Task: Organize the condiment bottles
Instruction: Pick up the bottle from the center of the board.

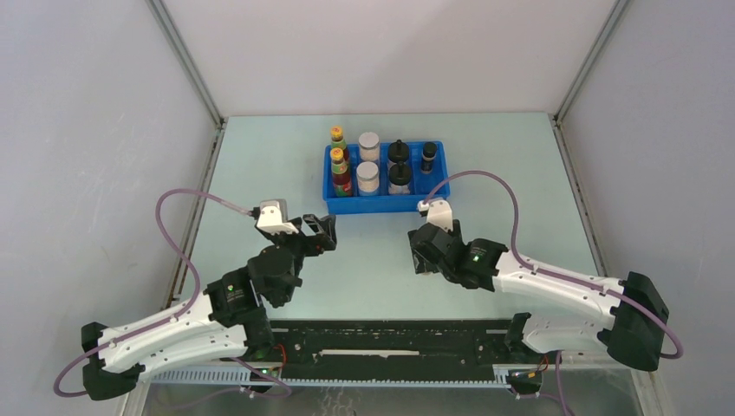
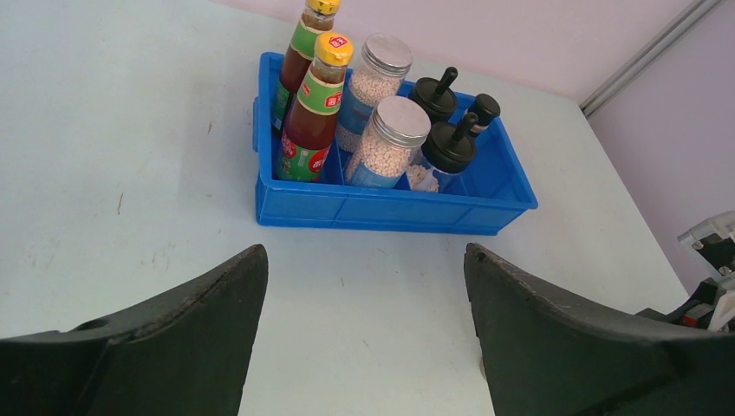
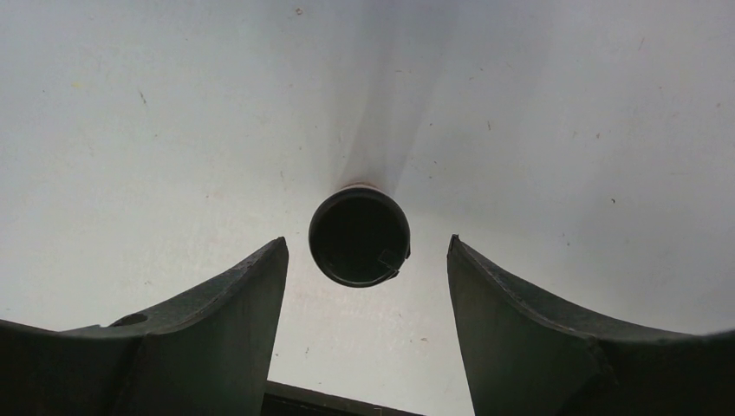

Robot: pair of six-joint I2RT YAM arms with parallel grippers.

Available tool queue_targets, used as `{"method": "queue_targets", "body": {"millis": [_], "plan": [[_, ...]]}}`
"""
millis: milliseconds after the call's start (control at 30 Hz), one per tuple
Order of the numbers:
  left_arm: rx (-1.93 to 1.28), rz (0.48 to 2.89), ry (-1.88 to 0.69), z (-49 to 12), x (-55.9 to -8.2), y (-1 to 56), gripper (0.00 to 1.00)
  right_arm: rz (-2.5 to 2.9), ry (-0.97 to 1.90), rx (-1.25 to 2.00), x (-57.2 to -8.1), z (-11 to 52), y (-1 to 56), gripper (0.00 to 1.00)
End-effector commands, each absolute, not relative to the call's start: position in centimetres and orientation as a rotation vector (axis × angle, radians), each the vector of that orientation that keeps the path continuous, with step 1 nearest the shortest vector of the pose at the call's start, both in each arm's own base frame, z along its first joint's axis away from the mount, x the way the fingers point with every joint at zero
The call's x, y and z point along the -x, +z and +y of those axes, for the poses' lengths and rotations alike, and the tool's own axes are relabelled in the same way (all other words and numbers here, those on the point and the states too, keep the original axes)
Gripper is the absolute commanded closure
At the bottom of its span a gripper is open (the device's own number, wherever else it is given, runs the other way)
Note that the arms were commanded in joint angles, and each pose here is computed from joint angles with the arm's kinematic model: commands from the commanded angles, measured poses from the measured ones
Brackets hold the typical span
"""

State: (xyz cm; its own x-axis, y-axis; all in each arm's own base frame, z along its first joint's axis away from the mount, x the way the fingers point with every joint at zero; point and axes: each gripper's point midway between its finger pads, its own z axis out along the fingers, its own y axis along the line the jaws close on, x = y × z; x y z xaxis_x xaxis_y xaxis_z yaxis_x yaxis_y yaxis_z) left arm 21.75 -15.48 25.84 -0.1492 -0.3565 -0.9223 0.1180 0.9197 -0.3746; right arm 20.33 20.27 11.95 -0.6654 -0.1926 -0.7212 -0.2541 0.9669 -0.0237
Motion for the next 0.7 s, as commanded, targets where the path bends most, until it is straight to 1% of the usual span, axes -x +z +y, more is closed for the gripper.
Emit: {"method": "queue_targets", "body": {"millis": [0, 400, 667], "plan": [[0.192, 1.677, -0.417, -15.6, -21.7, 25.4, 0.12, 2.300, 0.121, 0.280, -20.6, 20.9, 11.9, 0.24], [0.193, 1.681, -0.414, -15.6, -21.7, 25.2, 0.12, 2.312, 0.127, 0.288, -20.8, 21.3, 11.0, 0.26], [0.192, 1.683, -0.411, -15.6, -21.7, 25.1, 0.12, 2.320, 0.145, 0.285, -20.9, 21.4, 10.5, 0.32]]}}
